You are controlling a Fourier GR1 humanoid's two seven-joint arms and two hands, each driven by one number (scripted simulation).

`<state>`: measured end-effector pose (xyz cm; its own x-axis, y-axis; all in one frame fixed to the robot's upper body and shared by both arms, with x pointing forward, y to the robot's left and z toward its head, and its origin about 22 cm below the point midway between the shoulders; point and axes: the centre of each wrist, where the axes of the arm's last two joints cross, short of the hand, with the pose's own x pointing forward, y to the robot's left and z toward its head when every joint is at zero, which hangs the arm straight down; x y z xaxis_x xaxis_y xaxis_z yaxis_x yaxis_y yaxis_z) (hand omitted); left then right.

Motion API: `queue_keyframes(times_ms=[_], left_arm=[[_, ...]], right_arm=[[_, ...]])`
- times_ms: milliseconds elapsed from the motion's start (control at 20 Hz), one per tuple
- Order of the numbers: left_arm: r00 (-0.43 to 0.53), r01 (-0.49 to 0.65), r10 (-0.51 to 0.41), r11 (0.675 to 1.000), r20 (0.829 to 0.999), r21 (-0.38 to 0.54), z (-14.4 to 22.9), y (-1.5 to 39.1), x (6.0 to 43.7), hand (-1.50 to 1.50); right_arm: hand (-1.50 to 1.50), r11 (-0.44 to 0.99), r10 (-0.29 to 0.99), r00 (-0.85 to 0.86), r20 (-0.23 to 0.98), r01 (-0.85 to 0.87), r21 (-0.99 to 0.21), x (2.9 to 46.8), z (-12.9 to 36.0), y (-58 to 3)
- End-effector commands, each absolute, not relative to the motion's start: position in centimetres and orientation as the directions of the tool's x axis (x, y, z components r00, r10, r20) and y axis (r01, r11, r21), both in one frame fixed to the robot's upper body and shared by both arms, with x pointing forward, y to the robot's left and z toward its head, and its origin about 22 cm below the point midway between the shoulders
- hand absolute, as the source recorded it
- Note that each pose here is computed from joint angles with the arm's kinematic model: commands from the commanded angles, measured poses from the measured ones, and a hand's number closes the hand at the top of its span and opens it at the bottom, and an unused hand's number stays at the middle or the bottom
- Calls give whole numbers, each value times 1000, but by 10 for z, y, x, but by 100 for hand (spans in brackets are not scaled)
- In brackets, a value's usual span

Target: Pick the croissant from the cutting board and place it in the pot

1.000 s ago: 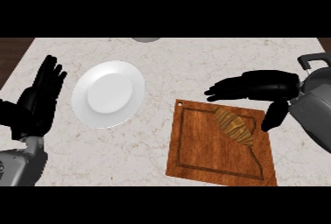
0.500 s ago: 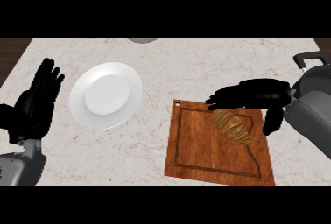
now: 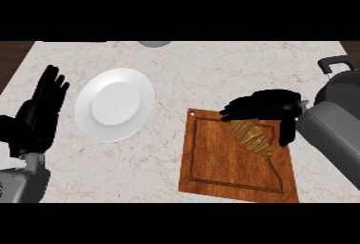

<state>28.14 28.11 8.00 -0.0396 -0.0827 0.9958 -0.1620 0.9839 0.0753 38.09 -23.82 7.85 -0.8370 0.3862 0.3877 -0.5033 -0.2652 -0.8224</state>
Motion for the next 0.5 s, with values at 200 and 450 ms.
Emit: queue_keyframes(times_ms=[200,450], left_arm=[[-44,-183,-97,979,994,87,77,291,297,0],[-39,-158,-93,984,995,86,83,268,301,0]], right_arm=[[-150,-286,351,-824,444,-546,-788,383,59,-227],[-150,-292,373,-827,421,-535,-793,377,32,-227]])
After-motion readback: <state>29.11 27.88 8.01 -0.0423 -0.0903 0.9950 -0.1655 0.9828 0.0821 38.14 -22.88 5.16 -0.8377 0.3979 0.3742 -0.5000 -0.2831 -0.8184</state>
